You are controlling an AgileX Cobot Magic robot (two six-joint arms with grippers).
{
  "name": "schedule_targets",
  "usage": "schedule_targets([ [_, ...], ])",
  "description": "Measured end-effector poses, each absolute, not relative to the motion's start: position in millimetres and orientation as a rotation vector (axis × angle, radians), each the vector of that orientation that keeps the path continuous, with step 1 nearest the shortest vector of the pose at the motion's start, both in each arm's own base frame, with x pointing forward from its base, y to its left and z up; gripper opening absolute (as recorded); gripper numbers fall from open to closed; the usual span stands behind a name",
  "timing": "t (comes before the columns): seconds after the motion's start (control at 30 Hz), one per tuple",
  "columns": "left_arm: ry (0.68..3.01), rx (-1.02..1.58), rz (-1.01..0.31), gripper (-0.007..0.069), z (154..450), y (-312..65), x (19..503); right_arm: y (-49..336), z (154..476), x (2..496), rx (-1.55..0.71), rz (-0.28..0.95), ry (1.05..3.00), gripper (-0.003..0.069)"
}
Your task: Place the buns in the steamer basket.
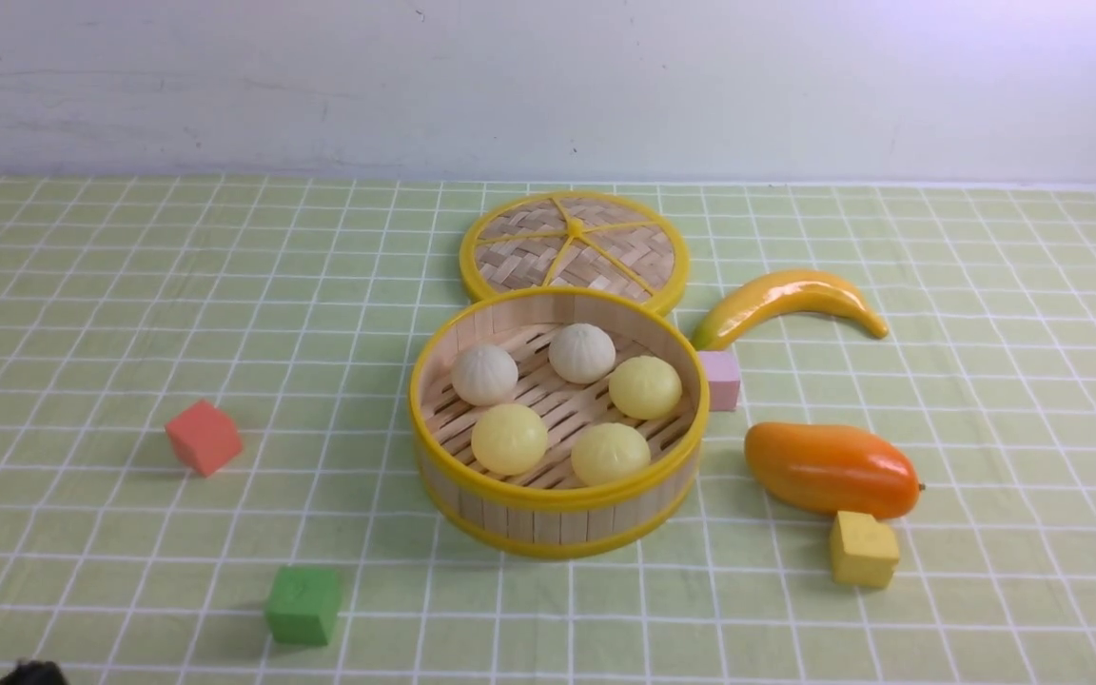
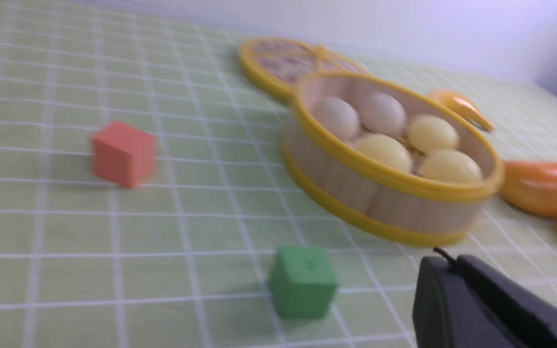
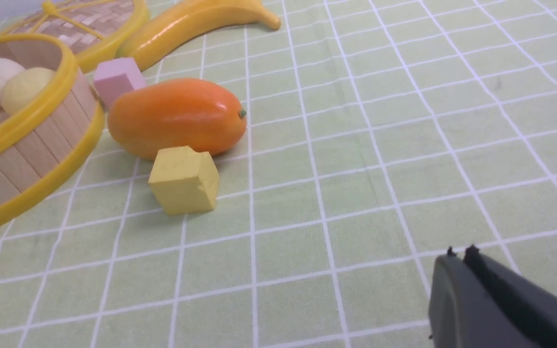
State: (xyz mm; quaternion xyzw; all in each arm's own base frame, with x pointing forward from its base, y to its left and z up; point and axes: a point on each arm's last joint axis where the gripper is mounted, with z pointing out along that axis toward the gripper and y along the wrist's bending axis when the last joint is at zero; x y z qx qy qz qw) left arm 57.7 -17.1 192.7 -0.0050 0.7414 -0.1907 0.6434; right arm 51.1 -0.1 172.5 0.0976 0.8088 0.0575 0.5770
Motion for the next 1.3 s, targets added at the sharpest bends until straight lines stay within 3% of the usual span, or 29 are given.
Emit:
schedule_targets([
  [0.1,1.794,-0.107,-0.348,-0.0013,180,-11,54,0,173,51,0.229,0.135,1.891,0.0013],
  [0.23,1.886,-0.146,-0.333,-0.0013,170,-10,52,0,173,51,0.231,0.137,1.891,0.0018],
  [1.3,1.886,-0.150,-0.340,-0.0013,170,-10,52,0,173,51,0.231,0.137,1.888,0.0059],
])
